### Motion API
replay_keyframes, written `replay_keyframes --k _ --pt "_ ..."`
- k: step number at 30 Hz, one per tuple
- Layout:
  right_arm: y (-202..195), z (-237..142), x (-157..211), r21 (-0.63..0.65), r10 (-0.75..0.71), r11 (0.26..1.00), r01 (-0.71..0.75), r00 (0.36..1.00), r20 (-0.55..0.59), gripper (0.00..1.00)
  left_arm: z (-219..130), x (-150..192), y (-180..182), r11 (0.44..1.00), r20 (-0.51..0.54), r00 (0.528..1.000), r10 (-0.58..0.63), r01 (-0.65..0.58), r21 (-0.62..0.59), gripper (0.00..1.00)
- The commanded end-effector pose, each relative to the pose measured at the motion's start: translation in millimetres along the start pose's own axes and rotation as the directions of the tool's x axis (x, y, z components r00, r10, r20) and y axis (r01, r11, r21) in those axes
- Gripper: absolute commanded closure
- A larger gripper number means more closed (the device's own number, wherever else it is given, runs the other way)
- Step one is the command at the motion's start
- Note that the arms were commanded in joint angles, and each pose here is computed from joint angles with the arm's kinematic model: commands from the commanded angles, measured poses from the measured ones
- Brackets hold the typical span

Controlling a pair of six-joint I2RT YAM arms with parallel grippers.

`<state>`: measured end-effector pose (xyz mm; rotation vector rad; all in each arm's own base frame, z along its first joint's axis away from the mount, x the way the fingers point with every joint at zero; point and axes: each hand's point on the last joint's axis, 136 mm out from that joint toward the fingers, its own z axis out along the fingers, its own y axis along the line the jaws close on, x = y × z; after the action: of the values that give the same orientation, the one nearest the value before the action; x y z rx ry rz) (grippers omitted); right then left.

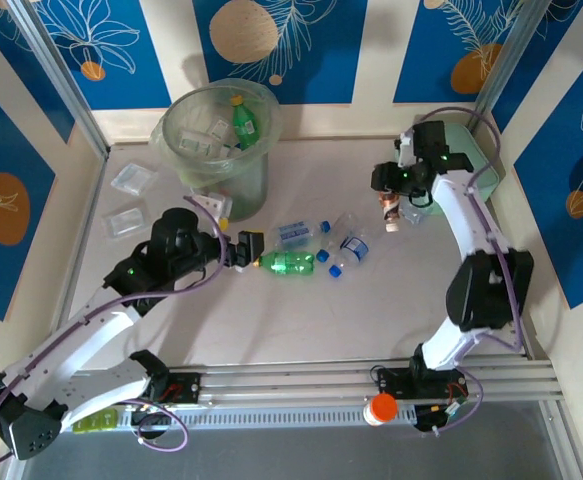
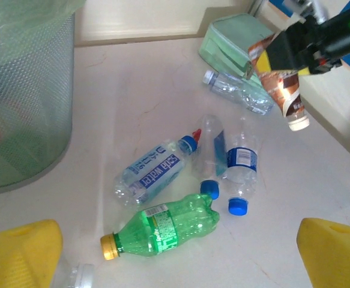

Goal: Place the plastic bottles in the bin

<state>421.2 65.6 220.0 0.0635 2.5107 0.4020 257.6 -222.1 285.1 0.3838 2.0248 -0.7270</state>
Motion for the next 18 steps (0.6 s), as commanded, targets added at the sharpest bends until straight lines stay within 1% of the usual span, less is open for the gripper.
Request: replay_keyframes --k 1,3,5,8,12,15,18 --pt "48 -46 -3 -0.197 0.077 0.979 -0.058 0.993 0.086 0.5 -1 -19 -39 0.981 -0.022 0.997 -0.071 0.074 0.179 0.0" --pt "73 -74 1 -0.313 0.121 0.947 -0.077 0.985 0.125 0.5 6 -20 -60 0.954 -0.073 0.992 -0.099 0.115 0.277 0.0" --pt "93 -97 6 -0.411 0.166 0.907 -0.093 0.975 0.145 0.5 12 -21 -79 0.926 -0.102 0.989 -0.107 0.137 0.352 0.0" --pt "122 -126 17 -0.524 0.209 0.846 -0.102 0.966 0.15 0.5 21 -21 -107 0.886 -0.139 0.987 -0.081 0.135 0.444 0.0" --pt "153 -150 36 -0.602 0.216 0.795 -0.077 0.963 0.163 0.5 28 -25 -145 0.821 -0.153 0.987 -0.044 0.123 0.558 0.01" --pt "164 -161 44 -0.639 0.236 0.765 -0.087 0.96 0.151 0.5 31 -26 -165 0.776 -0.163 0.987 -0.013 0.113 0.621 0.01" --pt "173 -173 49 -0.67 0.235 0.739 -0.076 0.96 0.152 0.49 34 -24 -178 0.742 -0.17 0.985 0.006 0.109 0.661 0.0"
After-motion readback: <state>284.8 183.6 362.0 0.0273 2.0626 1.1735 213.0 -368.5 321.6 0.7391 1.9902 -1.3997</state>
